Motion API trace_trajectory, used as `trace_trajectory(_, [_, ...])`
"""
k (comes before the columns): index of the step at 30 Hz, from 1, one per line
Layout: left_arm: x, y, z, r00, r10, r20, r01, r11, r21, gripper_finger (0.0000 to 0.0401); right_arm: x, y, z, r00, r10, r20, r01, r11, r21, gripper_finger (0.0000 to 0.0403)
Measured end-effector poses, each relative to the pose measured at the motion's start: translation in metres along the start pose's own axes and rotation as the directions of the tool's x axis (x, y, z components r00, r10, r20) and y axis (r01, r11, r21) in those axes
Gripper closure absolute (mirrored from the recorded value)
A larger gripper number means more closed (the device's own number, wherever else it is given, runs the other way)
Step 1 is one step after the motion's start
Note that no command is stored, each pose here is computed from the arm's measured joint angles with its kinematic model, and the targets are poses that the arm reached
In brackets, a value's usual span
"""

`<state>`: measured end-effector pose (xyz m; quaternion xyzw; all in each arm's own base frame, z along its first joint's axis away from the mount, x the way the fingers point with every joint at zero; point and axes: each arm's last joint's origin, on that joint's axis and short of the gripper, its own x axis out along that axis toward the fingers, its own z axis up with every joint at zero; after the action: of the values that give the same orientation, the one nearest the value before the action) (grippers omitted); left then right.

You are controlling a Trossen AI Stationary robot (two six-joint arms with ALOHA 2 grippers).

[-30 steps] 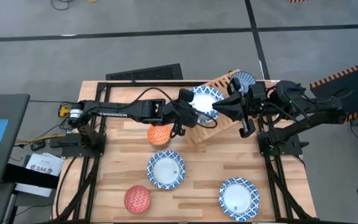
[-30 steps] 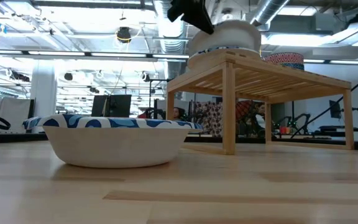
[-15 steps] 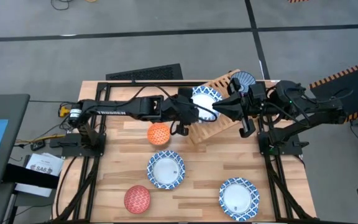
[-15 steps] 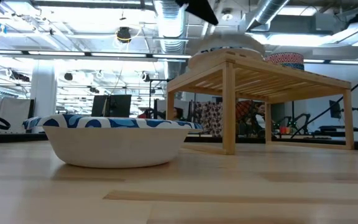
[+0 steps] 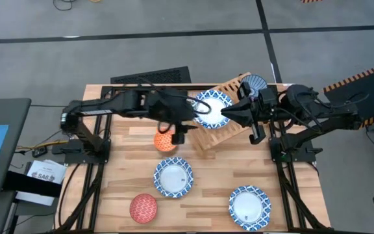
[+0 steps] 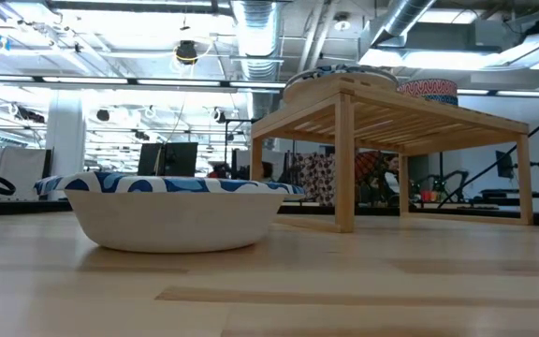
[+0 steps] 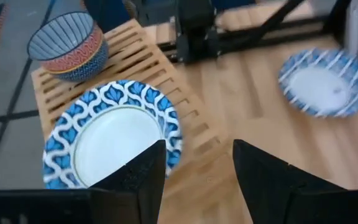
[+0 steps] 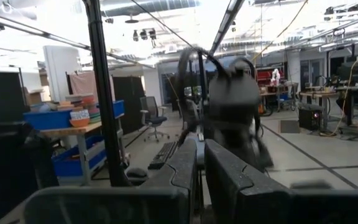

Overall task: Place and stack bowls onto a shelf
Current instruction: Stack the orange pattern bowl on top of the blue pattern bowl on the shelf

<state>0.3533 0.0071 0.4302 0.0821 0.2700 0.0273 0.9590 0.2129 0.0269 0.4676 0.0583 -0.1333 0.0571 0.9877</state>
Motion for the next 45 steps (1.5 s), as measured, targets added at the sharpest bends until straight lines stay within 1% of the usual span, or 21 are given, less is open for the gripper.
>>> trace_trajectory(3, [-0.024, -0.002, -0.009, 0.998, 0.016, 0.060, -0.012, 0.997, -0.078, 0.0234, 0.000, 0.000, -0.002, 1.000, -0.003, -0.023, 0.003, 1.000, -0.001, 0.0342])
trace_trajectory(6, [-0.049, -0.009, -0.024, 0.982, 0.031, 0.189, -0.005, 0.990, -0.139, 0.0241, 0.000, -0.001, -0.005, 0.999, -0.006, -0.051, 0.006, 1.000, -0.002, 0.0342])
trace_trajectory(8, [-0.064, -0.017, -0.038, 0.954, 0.022, 0.299, 0.034, 0.983, -0.180, 0.0244, 0.000, -0.001, -0.006, 0.998, -0.007, -0.062, 0.007, 1.000, -0.002, 0.0342])
trace_trajectory(11, [-0.084, -0.028, -0.064, 0.902, 0.025, 0.430, 0.086, 0.968, -0.236, 0.0247, 0.000, -0.001, -0.007, 0.997, -0.008, -0.074, 0.008, 1.000, -0.002, 0.0342])
trace_trajectory(15, [-0.105, -0.036, -0.098, 0.857, 0.060, 0.511, 0.120, 0.942, -0.312, 0.0248, 0.000, -0.001, -0.007, 0.997, -0.008, -0.072, 0.008, 1.000, -0.003, 0.0342])
trace_trajectory(18, [-0.114, -0.037, -0.119, 0.853, 0.097, 0.513, 0.125, 0.916, -0.382, 0.0248, 0.000, -0.001, -0.007, 0.997, -0.009, -0.072, 0.008, 1.000, -0.002, 0.0342])
trace_trajectory(21, [-0.122, -0.035, -0.128, 0.845, 0.113, 0.523, 0.133, 0.902, -0.410, 0.0248, 0.000, -0.001, -0.007, 0.997, -0.009, -0.072, 0.008, 1.000, -0.002, 0.0342])
trace_trajectory(26, [-0.128, -0.034, -0.130, 0.831, 0.117, 0.544, 0.130, 0.910, -0.394, 0.0248, 0.000, -0.001, -0.007, 0.997, -0.009, -0.073, 0.010, 1.000, 0.022, 0.0342])
trace_trajectory(32, [-0.128, -0.034, -0.130, 0.834, 0.116, 0.539, 0.124, 0.913, -0.388, 0.0248, 0.000, -0.001, -0.007, 0.997, -0.009, -0.073, 0.010, 1.000, 0.024, 0.0342])
trace_trajectory(37, [-0.129, -0.034, -0.129, 0.822, 0.111, 0.558, 0.168, 0.889, -0.425, 0.0248, 0.000, -0.001, -0.007, 0.997, -0.009, -0.073, 0.010, 1.000, 0.024, 0.0342])
trace_trajectory(40, [-0.129, -0.034, -0.129, 0.823, 0.095, 0.559, 0.188, 0.884, -0.427, 0.0248, 0.000, -0.001, -0.007, 0.997, -0.009, -0.073, 0.010, 1.000, 0.024, 0.0342])
trace_trajectory(41, [-0.129, -0.034, -0.129, 0.826, 0.117, 0.551, 0.183, 0.869, -0.460, 0.0248, 0.000, -0.001, -0.007, 0.997, -0.009, -0.073, 0.010, 1.000, 0.024, 0.0342])
trace_trajectory(43, [-0.124, -0.032, -0.131, 0.840, 0.210, 0.500, 0.141, 0.806, -0.575, 0.0248, 0.000, -0.001, -0.007, 0.997, -0.008, -0.073, 0.010, 1.000, 0.024, 0.0342])
trace_trajectory(45, [-0.116, -0.025, -0.138, 0.883, 0.271, 0.384, 0.057, 0.749, -0.661, 0.0248, 0.000, -0.001, -0.007, 0.997, -0.009, -0.073, 0.010, 1.000, 0.024, 0.0342])
